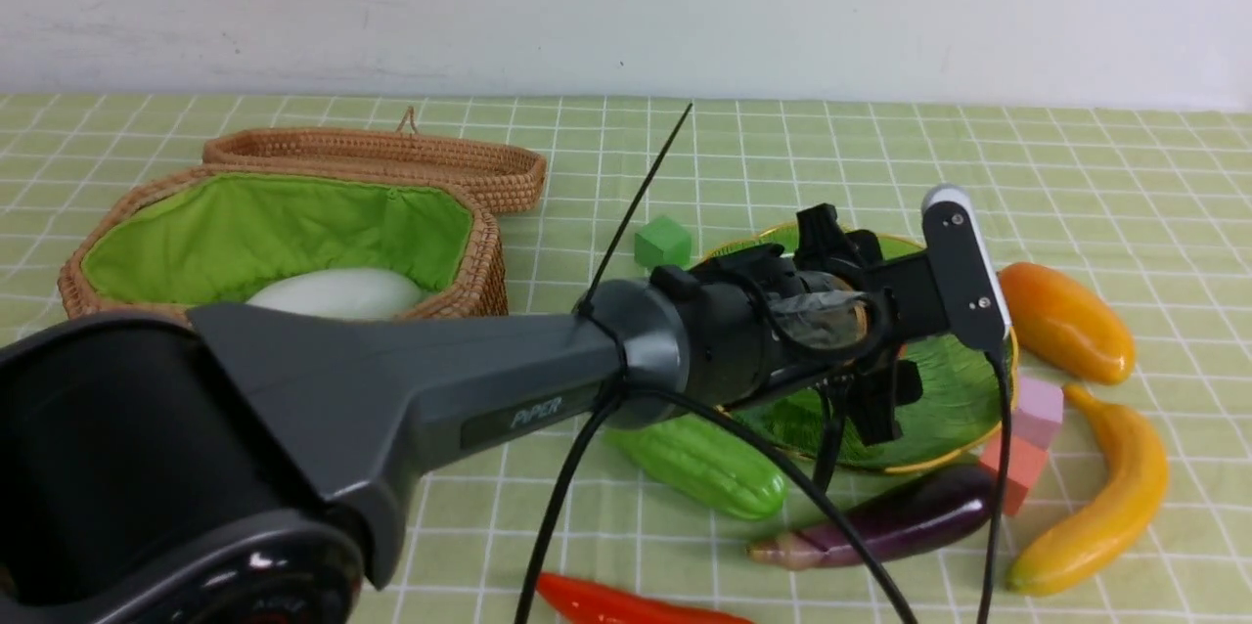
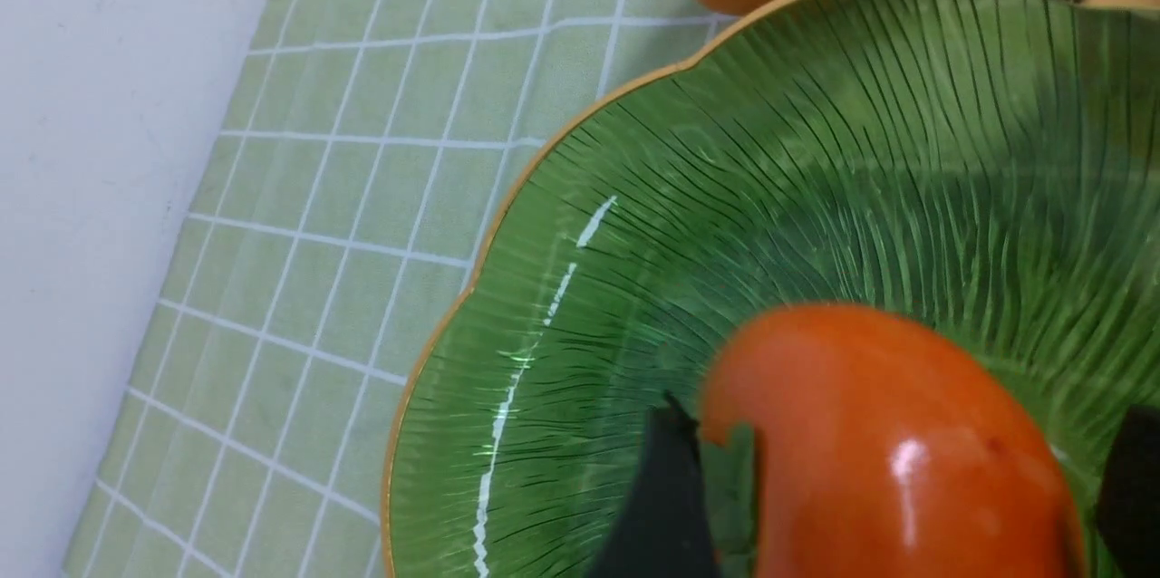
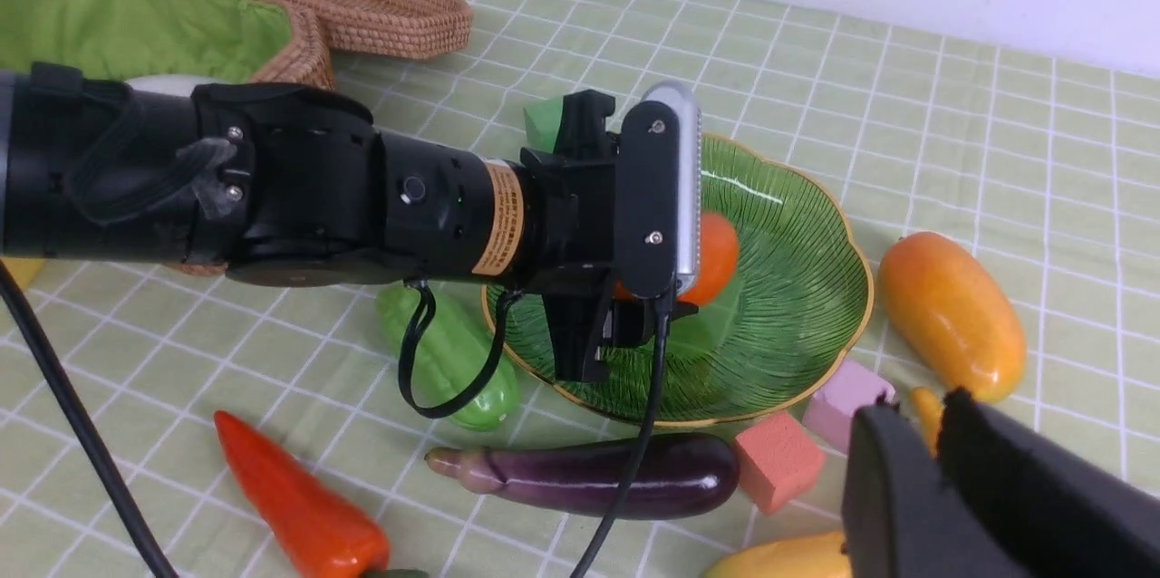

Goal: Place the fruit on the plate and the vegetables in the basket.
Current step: Grab a tomato with your left arm and place it on the plate on the right, then use the left arm to grab a carrot and put it into the left basket

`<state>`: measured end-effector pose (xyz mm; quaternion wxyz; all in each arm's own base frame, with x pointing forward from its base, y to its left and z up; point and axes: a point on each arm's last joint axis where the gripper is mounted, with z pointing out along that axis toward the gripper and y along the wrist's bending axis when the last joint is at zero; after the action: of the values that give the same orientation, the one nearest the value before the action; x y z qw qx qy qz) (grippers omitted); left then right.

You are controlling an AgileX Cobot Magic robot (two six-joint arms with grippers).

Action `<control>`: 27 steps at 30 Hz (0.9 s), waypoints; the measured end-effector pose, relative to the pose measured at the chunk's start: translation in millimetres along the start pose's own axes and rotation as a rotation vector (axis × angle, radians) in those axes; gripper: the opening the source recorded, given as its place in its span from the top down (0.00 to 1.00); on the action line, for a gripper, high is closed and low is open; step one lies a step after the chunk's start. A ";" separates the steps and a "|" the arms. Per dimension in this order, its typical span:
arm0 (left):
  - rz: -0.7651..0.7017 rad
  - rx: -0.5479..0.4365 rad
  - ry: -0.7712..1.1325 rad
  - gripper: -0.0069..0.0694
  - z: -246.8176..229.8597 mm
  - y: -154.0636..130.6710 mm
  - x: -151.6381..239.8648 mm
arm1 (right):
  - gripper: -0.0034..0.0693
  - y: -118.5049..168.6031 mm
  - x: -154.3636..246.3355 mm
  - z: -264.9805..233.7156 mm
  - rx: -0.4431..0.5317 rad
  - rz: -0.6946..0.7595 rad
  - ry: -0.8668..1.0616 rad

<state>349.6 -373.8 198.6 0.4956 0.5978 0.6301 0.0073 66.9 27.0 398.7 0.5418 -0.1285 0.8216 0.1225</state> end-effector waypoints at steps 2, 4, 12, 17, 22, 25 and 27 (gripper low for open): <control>-0.003 -0.001 0.009 0.07 -1.2 0.9 0.0 | 0.83 0.0 0.3 0.0 0.000 0.000 0.004; -0.018 -0.003 0.022 0.04 -3.0 2.3 0.0 | 0.83 0.0 0.5 0.0 0.000 -0.006 0.006; -0.111 -0.039 0.141 0.13 -44.3 19.8 -19.5 | 0.83 0.0 2.8 0.0 0.000 -0.018 0.030; -0.260 -0.024 0.370 0.42 -123.7 24.2 -47.4 | 0.83 1.0 8.9 -0.4 -0.011 -0.009 0.098; -0.364 0.109 0.539 0.78 -163.6 17.5 -48.1 | 0.83 4.2 14.5 -1.3 -0.047 -0.013 0.159; -0.345 0.336 0.626 0.93 -175.6 -2.1 -42.8 | 0.83 9.8 18.1 -2.4 -0.114 -0.054 0.198; -0.268 0.481 0.611 0.93 -174.7 -17.4 -38.7 | 0.83 13.5 18.7 -3.0 -0.157 -0.071 0.202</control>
<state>218.0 -306.2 300.9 0.1285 0.5794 0.8043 -0.0277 52.7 37.1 383.4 0.4484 -0.2114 0.8548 0.1535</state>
